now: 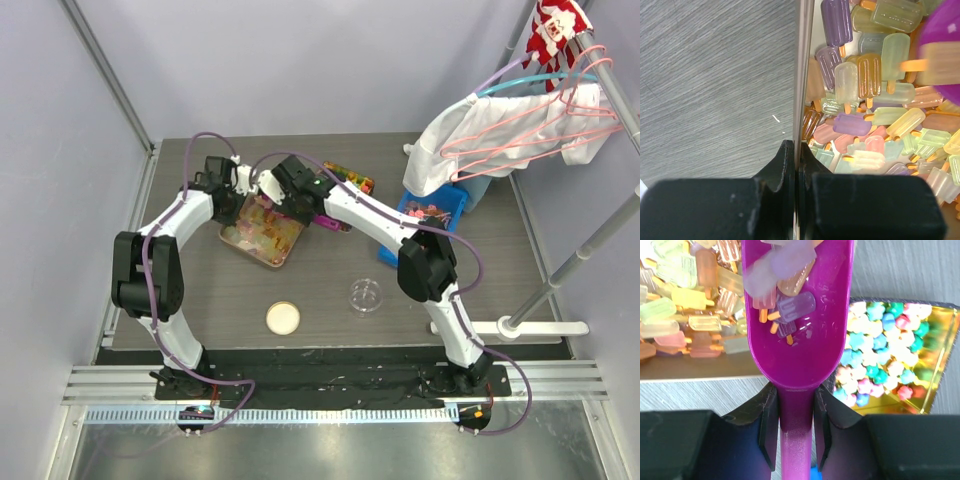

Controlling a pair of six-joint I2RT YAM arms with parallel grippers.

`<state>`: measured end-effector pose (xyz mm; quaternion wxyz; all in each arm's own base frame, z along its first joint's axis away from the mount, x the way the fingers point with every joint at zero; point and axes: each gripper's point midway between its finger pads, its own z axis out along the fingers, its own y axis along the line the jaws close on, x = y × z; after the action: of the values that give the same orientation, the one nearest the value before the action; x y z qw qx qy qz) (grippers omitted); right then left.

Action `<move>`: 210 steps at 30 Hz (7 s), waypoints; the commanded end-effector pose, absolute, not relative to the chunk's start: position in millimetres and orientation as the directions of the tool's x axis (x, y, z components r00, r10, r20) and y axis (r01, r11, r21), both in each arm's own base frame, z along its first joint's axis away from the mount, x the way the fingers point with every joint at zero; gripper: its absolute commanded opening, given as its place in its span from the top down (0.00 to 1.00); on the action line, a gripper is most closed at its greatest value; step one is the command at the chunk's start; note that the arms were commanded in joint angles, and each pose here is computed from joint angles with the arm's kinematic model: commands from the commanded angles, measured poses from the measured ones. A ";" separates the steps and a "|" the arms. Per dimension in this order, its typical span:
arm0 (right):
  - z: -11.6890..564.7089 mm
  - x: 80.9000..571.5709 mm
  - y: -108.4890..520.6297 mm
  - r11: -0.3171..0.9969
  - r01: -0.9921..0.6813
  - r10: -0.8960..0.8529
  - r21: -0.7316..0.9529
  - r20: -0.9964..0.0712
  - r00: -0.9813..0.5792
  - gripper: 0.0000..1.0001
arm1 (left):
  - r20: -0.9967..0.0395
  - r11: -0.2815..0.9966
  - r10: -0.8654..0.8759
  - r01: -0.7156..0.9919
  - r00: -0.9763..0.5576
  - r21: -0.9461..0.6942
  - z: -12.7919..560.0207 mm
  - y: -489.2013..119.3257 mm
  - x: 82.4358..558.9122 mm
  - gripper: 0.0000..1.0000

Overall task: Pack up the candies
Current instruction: Scoop the fake candies from the storage box, then place the fake candies in the packing bottle, then move the packing bottle to the center of the board, then scoop the fake candies from the storage box.

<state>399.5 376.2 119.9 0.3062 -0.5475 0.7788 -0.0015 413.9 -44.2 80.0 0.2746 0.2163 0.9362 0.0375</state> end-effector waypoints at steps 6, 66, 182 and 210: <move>175.8 388.6 357.1 0.433 -0.844 -0.794 -0.317 -0.577 -0.191 0.99 | -0.617 0.920 0.380 0.353 -0.689 0.171 109.9 -50.3 439.9 1.00; 139.5 194.7 114.5 0.097 -0.982 -0.995 -0.161 0.022 -0.102 0.99 | -0.550 0.928 0.365 0.339 -0.751 0.153 93.3 -12.8 417.2 1.00; 201.4 376.1 344.7 -0.483 -0.406 -0.870 -0.775 0.477 0.124 0.99 | -0.585 0.895 0.416 0.426 -0.696 0.131 131.2 -70.8 414.5 1.00; 113.8 320.2 353.4 -0.623 -0.671 -0.774 -0.401 0.440 0.455 0.99 | -0.612 0.892 0.403 0.443 -0.680 0.096 133.3 -80.6 406.2 1.00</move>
<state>348.6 363.4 141.3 0.1463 -0.8121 0.4327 -0.3630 383.7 -61.9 80.5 0.2320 0.2475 0.9407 0.0069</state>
